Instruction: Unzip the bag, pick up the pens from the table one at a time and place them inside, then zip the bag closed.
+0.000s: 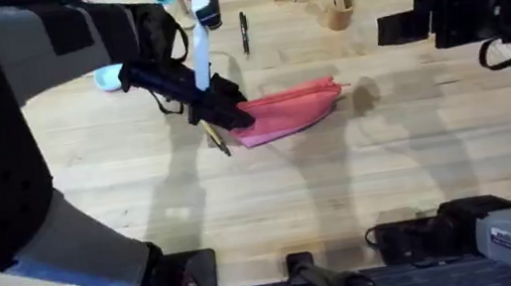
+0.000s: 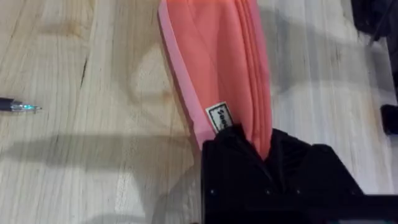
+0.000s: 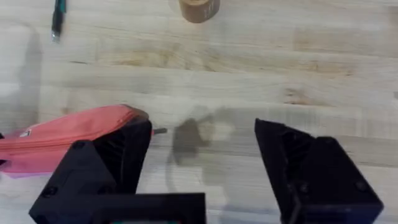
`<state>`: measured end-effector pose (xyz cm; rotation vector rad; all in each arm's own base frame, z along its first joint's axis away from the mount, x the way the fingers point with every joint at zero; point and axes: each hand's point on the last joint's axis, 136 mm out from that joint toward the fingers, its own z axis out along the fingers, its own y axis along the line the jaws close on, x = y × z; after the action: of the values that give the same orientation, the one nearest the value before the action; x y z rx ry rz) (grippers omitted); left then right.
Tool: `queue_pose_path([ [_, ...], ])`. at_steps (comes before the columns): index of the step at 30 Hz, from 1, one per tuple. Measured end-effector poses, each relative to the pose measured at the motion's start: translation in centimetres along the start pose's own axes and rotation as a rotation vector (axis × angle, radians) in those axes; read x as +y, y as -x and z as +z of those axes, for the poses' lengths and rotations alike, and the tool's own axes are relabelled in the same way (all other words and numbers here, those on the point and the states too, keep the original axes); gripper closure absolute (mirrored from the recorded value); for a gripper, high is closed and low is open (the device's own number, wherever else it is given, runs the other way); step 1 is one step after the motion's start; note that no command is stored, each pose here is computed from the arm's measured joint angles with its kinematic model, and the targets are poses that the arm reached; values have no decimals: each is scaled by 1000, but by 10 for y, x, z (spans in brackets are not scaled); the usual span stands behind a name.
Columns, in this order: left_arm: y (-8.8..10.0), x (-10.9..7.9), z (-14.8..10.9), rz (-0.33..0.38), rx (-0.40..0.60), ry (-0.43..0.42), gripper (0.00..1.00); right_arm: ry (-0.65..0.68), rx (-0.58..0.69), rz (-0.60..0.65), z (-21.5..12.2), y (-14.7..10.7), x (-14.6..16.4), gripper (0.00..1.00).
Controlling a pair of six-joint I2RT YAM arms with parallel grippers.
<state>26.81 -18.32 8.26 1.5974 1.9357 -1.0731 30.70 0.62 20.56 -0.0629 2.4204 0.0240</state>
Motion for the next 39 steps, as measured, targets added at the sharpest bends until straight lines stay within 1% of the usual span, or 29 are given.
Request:
queue_pose_path([
  [5, 0, 0, 0, 0, 0, 0, 958, 72, -3, 0, 0, 0, 12, 5],
  [12, 0, 1, 0, 6, -2, 4, 960, 273, -10, 2, -6, 2, 46, 6],
  [16, 1, 2, 0, 8, -2, 6, 959, 365, 8, 42, -11, -1, 61, 6],
  [20, 1, 2, 0, 8, -2, 6, 960, 405, 28, 123, -14, -2, 68, 6],
  [25, 1, 2, 0, 8, -2, 6, 960, 417, 60, 281, -15, -1, 70, 6],
  [28, 1, 2, 0, 8, -2, 6, 958, 412, 115, 336, -15, -12, 71, 6],
  [30, 1, 2, 0, 9, -2, 7, 959, 409, 154, 358, -16, -20, 71, 6],
  [33, 1, 2, 0, 9, -2, 7, 960, 400, 166, 366, -15, -23, 70, 6],
  [39, 1, 2, 0, 9, -2, 7, 960, 260, 216, 376, 5, -34, 48, 6],
])
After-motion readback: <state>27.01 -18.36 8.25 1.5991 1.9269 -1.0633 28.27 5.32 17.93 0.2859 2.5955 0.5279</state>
